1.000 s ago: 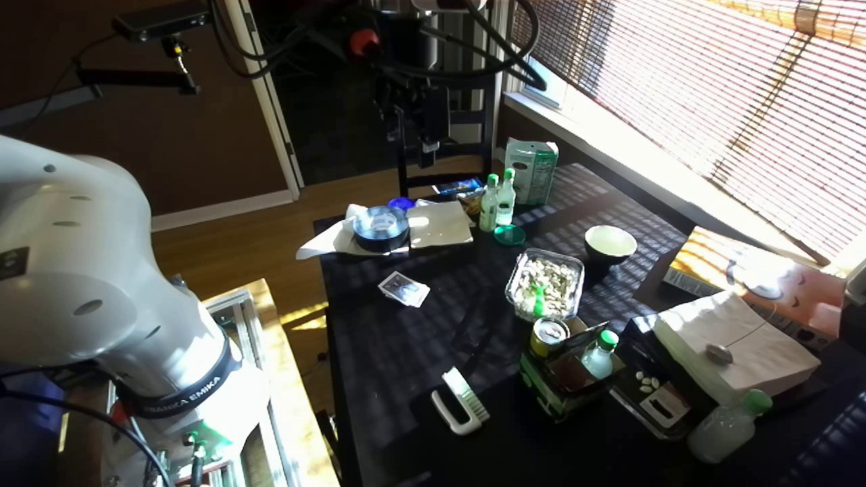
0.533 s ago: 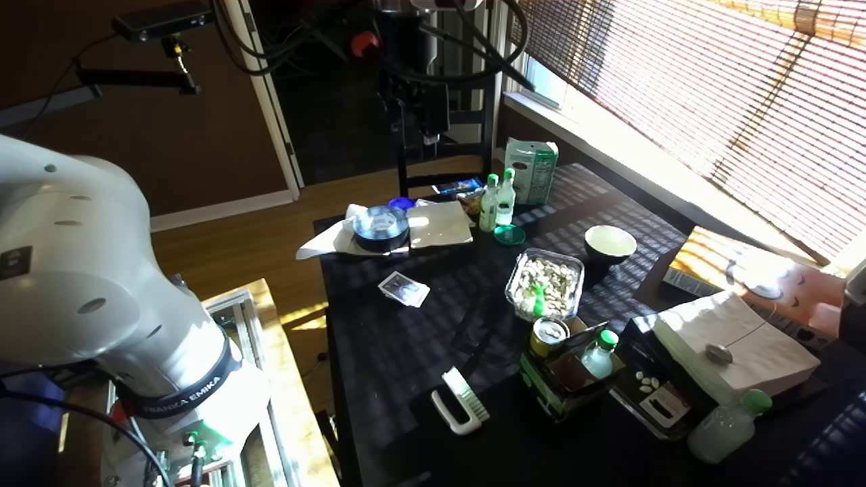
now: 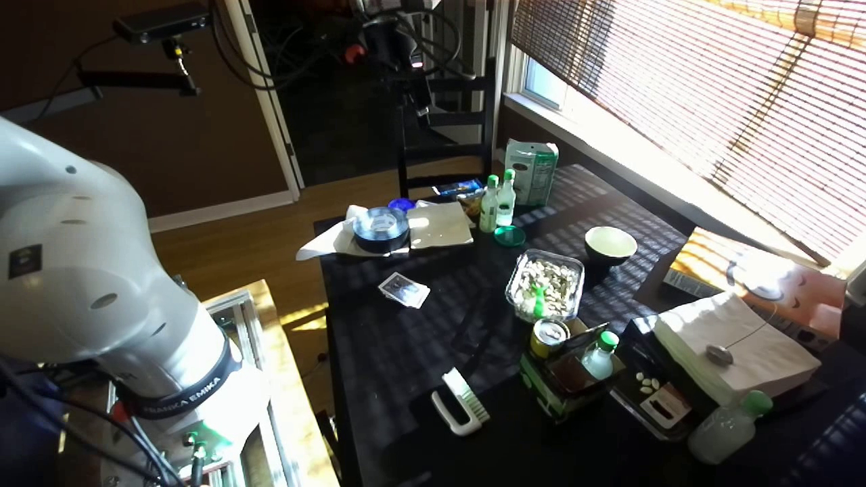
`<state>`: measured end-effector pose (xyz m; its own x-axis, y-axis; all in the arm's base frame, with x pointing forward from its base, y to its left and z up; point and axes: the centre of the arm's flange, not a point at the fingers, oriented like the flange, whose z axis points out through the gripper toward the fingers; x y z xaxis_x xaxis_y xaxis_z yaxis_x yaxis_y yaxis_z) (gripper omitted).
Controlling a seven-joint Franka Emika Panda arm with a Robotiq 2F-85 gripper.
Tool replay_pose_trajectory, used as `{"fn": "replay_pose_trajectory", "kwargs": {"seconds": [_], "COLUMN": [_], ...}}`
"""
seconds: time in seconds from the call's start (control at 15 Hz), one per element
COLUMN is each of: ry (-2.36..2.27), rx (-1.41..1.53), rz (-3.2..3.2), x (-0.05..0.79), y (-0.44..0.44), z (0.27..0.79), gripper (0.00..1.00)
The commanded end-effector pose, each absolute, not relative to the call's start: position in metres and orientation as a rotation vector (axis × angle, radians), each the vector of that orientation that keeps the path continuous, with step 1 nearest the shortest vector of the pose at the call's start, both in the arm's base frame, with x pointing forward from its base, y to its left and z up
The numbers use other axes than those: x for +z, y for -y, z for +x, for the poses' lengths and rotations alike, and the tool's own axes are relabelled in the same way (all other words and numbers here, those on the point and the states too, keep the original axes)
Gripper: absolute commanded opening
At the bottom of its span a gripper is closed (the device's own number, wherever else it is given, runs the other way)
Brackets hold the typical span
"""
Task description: Move one bottle to the right
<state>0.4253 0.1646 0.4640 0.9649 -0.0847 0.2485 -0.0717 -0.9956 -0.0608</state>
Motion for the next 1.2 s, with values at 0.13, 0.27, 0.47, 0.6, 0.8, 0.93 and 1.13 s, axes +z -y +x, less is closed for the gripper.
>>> {"fn": "replay_pose_trajectory", "kwargs": {"seconds": [0.13, 0.27, 0.47, 0.6, 0.8, 0.93, 1.13], "ry": [-0.318, -0.391, -0.4, -0.253, -0.24, -0.186, -0.175], "rx": [-0.42, -0.446, -0.382, -0.247, -0.251, -0.224, -0.231], "rz": [-3.143, -3.213, -3.31, -3.251, -3.223, -3.186, -3.179], "x": [0.434, 0.416, 0.387, 0.371, 0.362, 0.36, 0.364], "y": [-0.246, -0.257, -0.256, -0.258, -0.25, -0.251, -0.251], "z": [0.5, 0.52, 0.549, 0.565, 0.549, 0.56, 0.563], "gripper": [1.0, 1.0, 1.0, 1.0, 1.0, 1.0, 1.0]}}
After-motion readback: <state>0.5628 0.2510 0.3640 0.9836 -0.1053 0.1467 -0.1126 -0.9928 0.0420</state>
